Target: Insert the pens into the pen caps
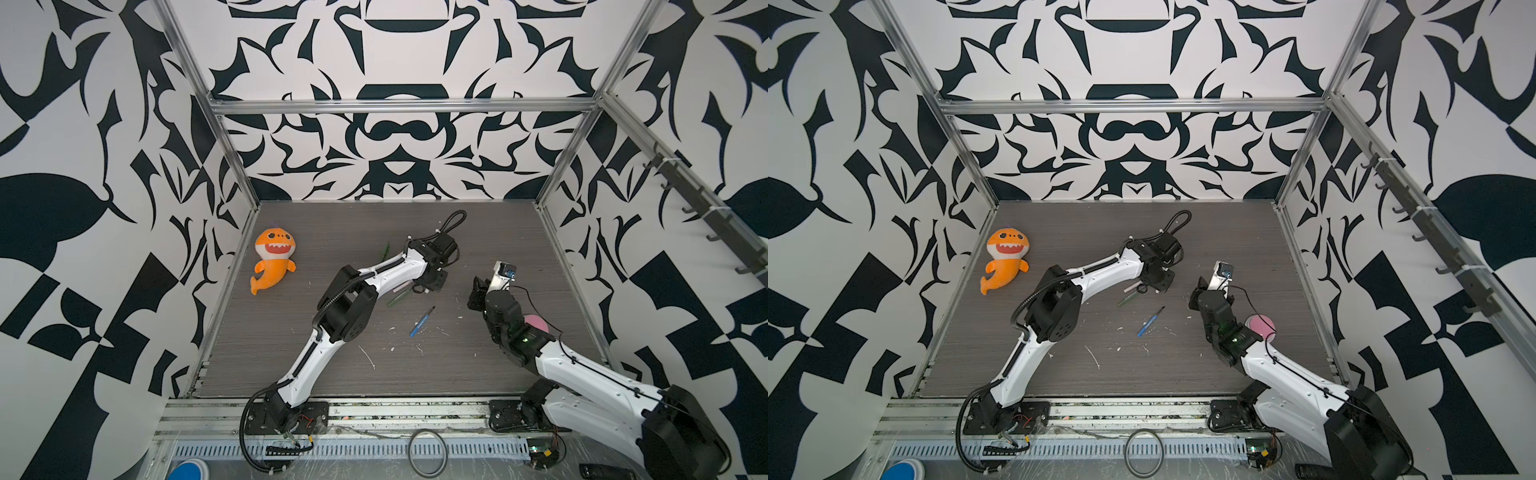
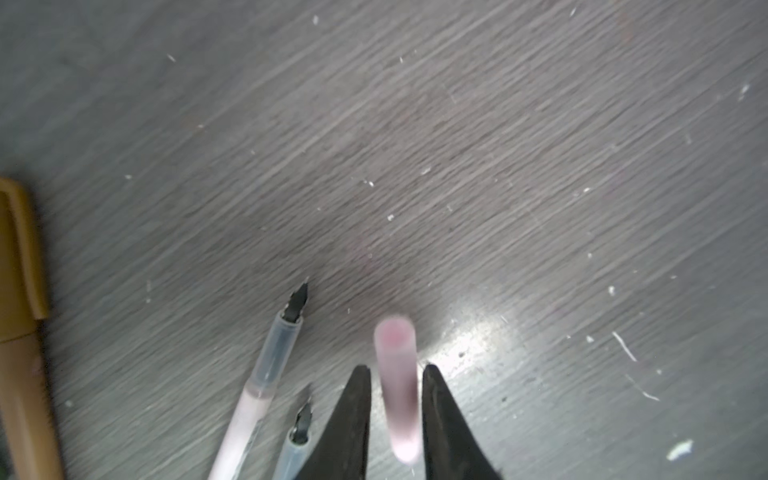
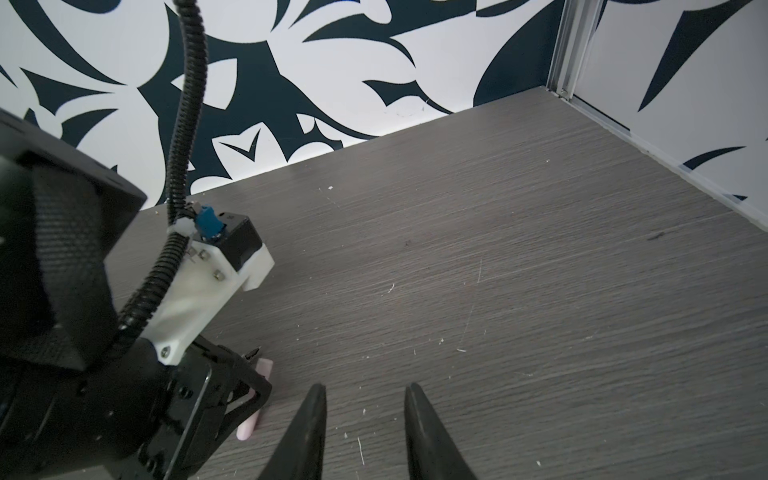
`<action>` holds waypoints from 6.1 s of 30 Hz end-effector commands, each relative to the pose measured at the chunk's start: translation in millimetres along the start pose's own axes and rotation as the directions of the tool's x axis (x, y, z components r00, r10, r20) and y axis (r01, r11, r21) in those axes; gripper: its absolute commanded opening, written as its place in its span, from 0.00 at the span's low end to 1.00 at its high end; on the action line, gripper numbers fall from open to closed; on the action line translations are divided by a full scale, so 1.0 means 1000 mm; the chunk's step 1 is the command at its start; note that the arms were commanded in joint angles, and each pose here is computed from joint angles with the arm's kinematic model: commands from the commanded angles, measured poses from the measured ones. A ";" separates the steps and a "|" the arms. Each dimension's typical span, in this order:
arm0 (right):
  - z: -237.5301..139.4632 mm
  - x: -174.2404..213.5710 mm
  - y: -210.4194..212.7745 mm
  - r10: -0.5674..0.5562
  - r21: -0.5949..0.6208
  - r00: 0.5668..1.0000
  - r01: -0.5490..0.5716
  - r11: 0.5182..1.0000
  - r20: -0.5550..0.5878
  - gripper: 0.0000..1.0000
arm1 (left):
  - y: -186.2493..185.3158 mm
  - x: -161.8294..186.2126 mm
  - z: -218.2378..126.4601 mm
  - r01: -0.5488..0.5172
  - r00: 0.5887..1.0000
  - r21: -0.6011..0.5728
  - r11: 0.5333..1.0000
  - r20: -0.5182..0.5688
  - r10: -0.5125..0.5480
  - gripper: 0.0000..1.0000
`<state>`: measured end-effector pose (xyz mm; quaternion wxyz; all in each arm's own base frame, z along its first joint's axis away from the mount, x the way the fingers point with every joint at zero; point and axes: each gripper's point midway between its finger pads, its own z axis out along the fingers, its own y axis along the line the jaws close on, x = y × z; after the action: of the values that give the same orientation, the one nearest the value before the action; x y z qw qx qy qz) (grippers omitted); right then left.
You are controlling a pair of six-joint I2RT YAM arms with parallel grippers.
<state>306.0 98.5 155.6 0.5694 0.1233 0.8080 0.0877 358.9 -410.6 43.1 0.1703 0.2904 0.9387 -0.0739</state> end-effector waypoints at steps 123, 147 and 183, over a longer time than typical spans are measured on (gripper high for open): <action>-0.075 -0.126 0.190 -0.134 -0.745 0.973 -0.053 0.665 -0.189 0.43 | -0.001 0.020 -0.272 -0.319 0.691 0.382 0.867 0.720 -0.063 0.06; -0.065 -0.122 0.213 -0.118 -0.765 0.964 -0.113 0.634 -0.240 0.00 | -0.015 0.024 -0.267 -0.346 0.727 0.448 0.824 0.684 -0.067 0.38; -0.096 -0.145 0.176 -0.116 -0.684 0.984 -0.009 0.730 -0.137 0.38 | 0.018 0.016 -0.270 -0.200 0.671 0.355 0.913 0.729 -0.137 0.08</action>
<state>282.2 249.2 333.2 0.4400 -0.1336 0.7820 0.4207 279.1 -332.8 273.7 0.4418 0.3025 0.7530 -0.3825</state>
